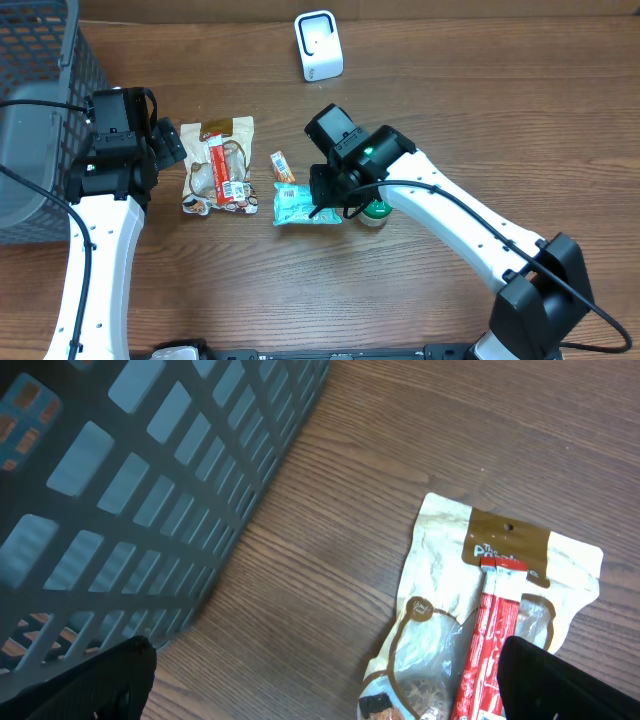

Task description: Scan the item barcode

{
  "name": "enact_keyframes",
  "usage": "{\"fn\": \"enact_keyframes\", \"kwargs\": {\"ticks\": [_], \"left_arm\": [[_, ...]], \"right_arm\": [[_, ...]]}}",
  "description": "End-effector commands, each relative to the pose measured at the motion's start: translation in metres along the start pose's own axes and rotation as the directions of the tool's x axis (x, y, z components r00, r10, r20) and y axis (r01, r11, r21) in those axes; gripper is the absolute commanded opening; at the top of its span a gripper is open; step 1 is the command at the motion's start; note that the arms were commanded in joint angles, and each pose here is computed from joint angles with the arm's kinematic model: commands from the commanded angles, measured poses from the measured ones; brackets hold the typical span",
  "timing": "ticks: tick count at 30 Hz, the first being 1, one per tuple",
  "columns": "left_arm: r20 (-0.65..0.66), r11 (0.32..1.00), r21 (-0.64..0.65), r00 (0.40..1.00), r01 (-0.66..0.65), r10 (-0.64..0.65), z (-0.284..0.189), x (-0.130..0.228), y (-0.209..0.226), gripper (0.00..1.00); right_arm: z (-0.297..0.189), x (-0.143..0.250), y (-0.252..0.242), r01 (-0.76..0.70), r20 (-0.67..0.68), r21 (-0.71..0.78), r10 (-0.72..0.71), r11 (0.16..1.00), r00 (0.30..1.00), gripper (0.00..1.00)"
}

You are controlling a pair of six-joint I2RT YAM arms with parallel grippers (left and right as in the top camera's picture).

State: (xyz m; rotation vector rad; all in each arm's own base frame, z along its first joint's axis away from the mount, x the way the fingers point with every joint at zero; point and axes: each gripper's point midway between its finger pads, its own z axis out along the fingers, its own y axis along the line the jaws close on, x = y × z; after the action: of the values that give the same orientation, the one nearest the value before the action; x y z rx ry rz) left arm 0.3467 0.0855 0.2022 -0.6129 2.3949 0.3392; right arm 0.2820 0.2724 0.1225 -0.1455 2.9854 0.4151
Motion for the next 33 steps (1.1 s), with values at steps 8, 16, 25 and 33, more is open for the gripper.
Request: {"fn": "enact_keyframes", "kwargs": {"ticks": [8, 16, 25, 33], "left_arm": [[0.014, 1.0, -0.011, 1.0, -0.001, 0.001, -0.002, -0.005, 0.001, 1.0], [0.014, 1.0, -0.011, 1.0, -0.001, 0.001, -0.002, -0.005, 0.001, 1.0], [0.014, 1.0, -0.011, 1.0, -0.001, 0.001, -0.002, -0.005, 0.001, 1.0], [0.014, 1.0, -0.011, 1.0, -0.001, 0.001, -0.002, -0.005, 0.001, 1.0]], "right_arm": [[0.003, -0.009, 0.001, 0.012, 0.033, 0.009, -0.012, 1.0, 0.999, 0.71], [0.01, -0.008, 0.008, 0.015, 0.018, -0.021, -0.015, 1.0, 1.0, 0.66], [0.052, 0.003, -0.006, -0.065, -0.005, -0.013, 0.065, 0.998, 0.998, 0.66], [0.092, 0.017, -0.015, -0.072, -0.03, 0.001, 0.072, 0.997, 0.997, 0.66]]}}
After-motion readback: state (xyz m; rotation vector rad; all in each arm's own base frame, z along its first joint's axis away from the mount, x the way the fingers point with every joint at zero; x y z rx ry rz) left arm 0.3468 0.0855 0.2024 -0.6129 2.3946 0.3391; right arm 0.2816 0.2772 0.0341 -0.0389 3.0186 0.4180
